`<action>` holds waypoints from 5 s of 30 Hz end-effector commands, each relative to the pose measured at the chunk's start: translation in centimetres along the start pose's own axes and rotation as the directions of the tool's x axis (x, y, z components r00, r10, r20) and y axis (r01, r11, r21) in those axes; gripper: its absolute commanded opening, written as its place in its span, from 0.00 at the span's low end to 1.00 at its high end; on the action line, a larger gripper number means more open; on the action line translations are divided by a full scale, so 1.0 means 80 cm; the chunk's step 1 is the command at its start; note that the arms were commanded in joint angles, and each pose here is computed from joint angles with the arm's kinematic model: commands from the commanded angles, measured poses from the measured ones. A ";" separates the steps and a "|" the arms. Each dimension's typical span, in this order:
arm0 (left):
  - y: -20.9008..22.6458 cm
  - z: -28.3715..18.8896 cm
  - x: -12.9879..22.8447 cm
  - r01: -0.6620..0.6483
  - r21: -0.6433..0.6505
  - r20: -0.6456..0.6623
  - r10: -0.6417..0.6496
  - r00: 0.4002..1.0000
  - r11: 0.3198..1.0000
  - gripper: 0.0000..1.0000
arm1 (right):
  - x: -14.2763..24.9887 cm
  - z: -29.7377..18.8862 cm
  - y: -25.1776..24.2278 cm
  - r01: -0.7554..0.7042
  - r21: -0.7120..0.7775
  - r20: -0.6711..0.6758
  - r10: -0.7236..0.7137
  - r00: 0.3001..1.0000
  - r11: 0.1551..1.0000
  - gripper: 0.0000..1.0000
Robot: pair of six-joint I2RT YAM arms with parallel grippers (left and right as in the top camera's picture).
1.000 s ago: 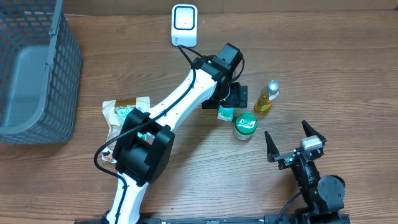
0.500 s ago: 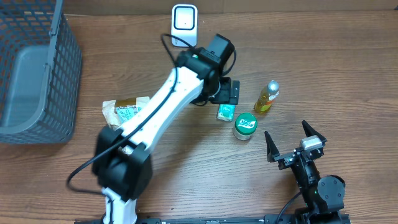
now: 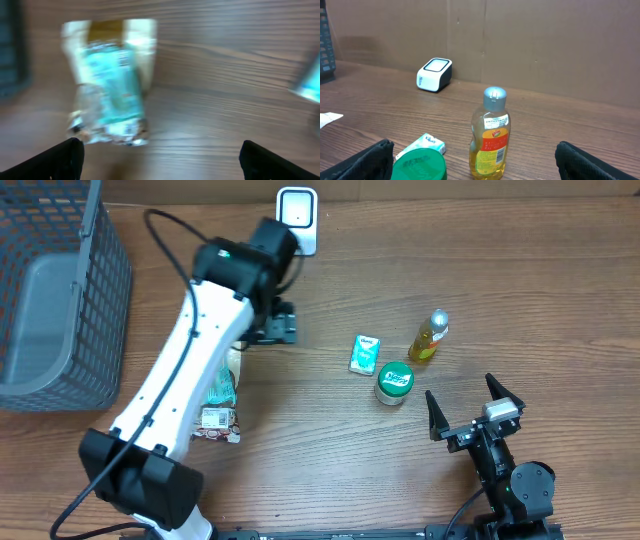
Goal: Scan the item barcode
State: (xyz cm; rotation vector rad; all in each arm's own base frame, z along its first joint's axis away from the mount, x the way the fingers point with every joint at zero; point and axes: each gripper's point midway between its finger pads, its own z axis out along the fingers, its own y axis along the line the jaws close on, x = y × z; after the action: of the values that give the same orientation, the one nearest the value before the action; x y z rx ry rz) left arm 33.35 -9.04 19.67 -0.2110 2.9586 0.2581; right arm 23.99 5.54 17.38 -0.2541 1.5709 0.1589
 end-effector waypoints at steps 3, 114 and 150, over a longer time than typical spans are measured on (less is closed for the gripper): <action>0.048 0.012 -0.001 0.082 -0.100 -0.018 -0.084 0.996 0.992 1.00 | 0.003 0.000 -0.002 -0.002 0.009 0.001 0.002 1.000 1.000 1.00; -0.121 0.133 0.067 -0.128 0.187 -0.027 0.135 0.991 0.974 0.56 | 0.003 0.000 -0.002 -0.002 0.009 0.001 0.002 1.000 1.000 1.00; -0.083 0.214 0.091 -0.189 0.042 0.030 0.188 0.982 0.981 0.40 | 0.003 0.000 -0.002 -0.002 0.009 0.001 0.002 1.000 1.000 1.00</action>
State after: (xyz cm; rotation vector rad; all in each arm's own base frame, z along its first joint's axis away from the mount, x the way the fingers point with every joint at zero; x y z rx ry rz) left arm 30.92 -14.24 1.72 0.0382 2.9345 0.1444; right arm 23.99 5.53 17.35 -0.2539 1.5721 0.1586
